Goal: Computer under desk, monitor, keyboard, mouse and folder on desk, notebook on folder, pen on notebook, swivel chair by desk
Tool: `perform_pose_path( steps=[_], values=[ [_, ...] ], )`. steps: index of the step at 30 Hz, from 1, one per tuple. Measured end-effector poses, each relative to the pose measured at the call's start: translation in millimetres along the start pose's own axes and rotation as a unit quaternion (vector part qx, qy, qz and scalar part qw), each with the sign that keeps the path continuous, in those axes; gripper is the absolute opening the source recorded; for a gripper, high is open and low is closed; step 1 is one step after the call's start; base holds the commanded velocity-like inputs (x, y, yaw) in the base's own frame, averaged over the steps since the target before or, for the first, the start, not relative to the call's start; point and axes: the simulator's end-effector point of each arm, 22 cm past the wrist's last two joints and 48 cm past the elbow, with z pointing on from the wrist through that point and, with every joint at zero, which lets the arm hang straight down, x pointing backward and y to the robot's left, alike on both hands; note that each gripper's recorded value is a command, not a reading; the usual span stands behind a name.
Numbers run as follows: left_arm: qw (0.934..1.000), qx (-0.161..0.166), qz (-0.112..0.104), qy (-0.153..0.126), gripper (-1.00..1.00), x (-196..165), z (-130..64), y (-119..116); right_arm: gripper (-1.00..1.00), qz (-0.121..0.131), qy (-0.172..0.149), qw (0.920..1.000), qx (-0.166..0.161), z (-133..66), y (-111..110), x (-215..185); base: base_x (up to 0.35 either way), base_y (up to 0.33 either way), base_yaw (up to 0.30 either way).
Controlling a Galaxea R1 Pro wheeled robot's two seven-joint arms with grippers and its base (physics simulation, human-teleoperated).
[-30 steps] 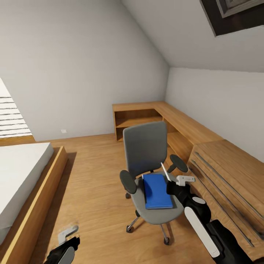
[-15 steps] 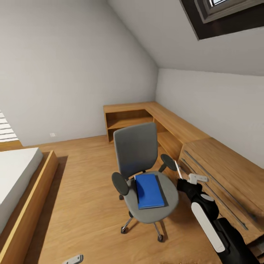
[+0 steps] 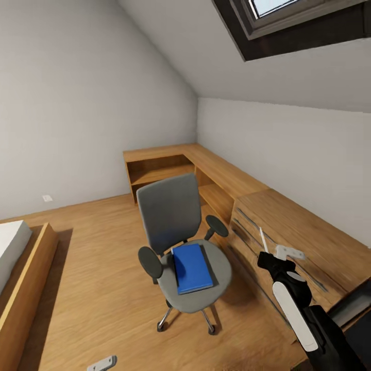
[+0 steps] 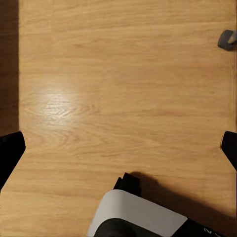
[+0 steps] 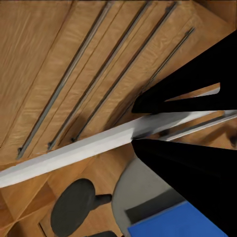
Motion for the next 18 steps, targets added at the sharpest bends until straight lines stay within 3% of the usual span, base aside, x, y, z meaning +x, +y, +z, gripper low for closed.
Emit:
perform_pose_path(
  steps=[8, 13, 18],
  values=[
    [0.9999, 0.004, 0.01, -0.004, 1.0, -2.0, -9.9, -1.4, -1.0, 0.011, 0.018, 0.9997, 0.009, -1.4, -2.4, 7.4, 0.0, 0.0, -0.273],
    [0.999, 0.012, 0.012, -0.042, 1.0, -14.6, -14.1, -10.0, -1.0, 0.012, 0.019, 0.9997, 0.009, -1.9, -2.4, 7.4, 0.0, 0.0, -0.274],
    [0.9985, 0.015, 0.01, -0.052, 1.0, -17.3, -15.5, -13.5, -1.0, 0.012, 0.02, 0.9997, 0.009, -1.6, -2.2, 8.2, -0.028, -0.011, -0.276]
  ],
)
